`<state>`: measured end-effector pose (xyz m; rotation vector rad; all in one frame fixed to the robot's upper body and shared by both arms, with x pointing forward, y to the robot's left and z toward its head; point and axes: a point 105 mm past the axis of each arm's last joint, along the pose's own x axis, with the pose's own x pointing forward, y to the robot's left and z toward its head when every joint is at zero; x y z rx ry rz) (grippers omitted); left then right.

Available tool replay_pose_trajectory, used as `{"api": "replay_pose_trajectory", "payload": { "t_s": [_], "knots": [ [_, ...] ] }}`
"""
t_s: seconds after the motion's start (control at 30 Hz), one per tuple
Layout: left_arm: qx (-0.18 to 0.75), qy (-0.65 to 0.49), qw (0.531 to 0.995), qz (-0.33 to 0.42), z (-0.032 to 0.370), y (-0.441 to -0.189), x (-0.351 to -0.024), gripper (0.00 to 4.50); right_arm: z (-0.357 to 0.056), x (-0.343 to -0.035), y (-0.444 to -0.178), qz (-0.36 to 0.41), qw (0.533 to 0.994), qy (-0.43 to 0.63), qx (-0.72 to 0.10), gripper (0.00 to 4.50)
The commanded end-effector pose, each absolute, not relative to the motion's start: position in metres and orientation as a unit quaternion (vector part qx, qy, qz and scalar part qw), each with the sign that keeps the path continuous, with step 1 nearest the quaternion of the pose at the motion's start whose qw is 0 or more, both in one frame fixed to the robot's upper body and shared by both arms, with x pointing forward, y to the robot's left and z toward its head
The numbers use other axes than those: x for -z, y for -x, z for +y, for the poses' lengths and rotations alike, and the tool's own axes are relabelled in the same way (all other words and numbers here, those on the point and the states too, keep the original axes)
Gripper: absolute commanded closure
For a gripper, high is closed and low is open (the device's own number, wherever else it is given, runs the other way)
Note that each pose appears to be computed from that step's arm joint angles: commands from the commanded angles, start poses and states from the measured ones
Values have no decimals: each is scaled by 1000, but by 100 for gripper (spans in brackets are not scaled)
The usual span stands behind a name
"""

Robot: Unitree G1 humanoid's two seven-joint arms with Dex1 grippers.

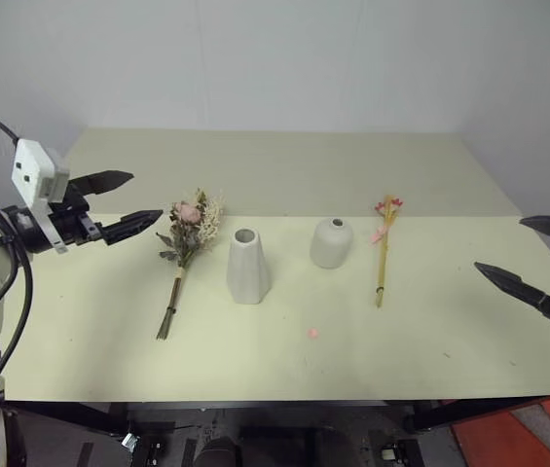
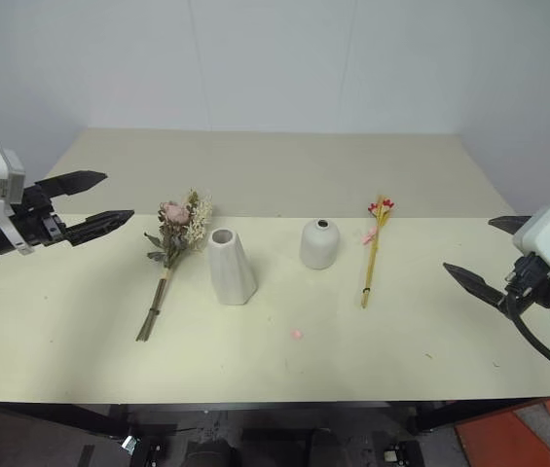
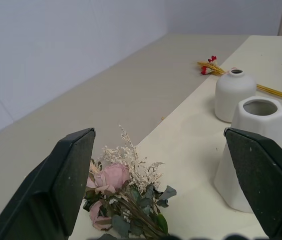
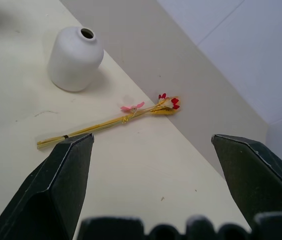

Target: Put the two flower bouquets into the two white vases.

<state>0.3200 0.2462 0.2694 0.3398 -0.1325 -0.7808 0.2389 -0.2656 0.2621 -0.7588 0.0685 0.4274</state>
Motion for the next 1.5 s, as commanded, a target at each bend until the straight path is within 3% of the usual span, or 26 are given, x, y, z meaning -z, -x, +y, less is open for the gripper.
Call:
{"api": "replay_pose_trajectory", "payload": {
  "t_s": [0.03, 0.4, 0.53, 0.6, 0.93, 1.2, 1.5],
  "knots": [
    [380, -180, 904, -82, 244, -318, -281, 0, -266, -275, -238, 7, 903, 384, -189, 4],
    [385, -191, 899, -89, 249, -309, -284, 0, -268, -269, -247, 39, 915, 353, -192, 4],
    [408, -198, 887, -90, 235, -308, -283, 0, -264, -254, -267, 142, 929, 274, -203, 4],
    [418, -233, 875, -67, 230, -311, -273, 0, -264, -248, -291, 176, 946, 210, -175, 4],
    [439, -262, 858, -58, 215, -314, -266, 0, -248, -208, -361, 282, 945, 112, -126, 4],
    [462, -273, 842, -57, 200, -303, -265, 0, -239, -182, -391, 325, 933, 96, -123, 4],
    [450, -285, 845, -52, 201, -297, -266, 0, -225, -174, -409, 336, 928, 73, -142, 4]
  ]
}}
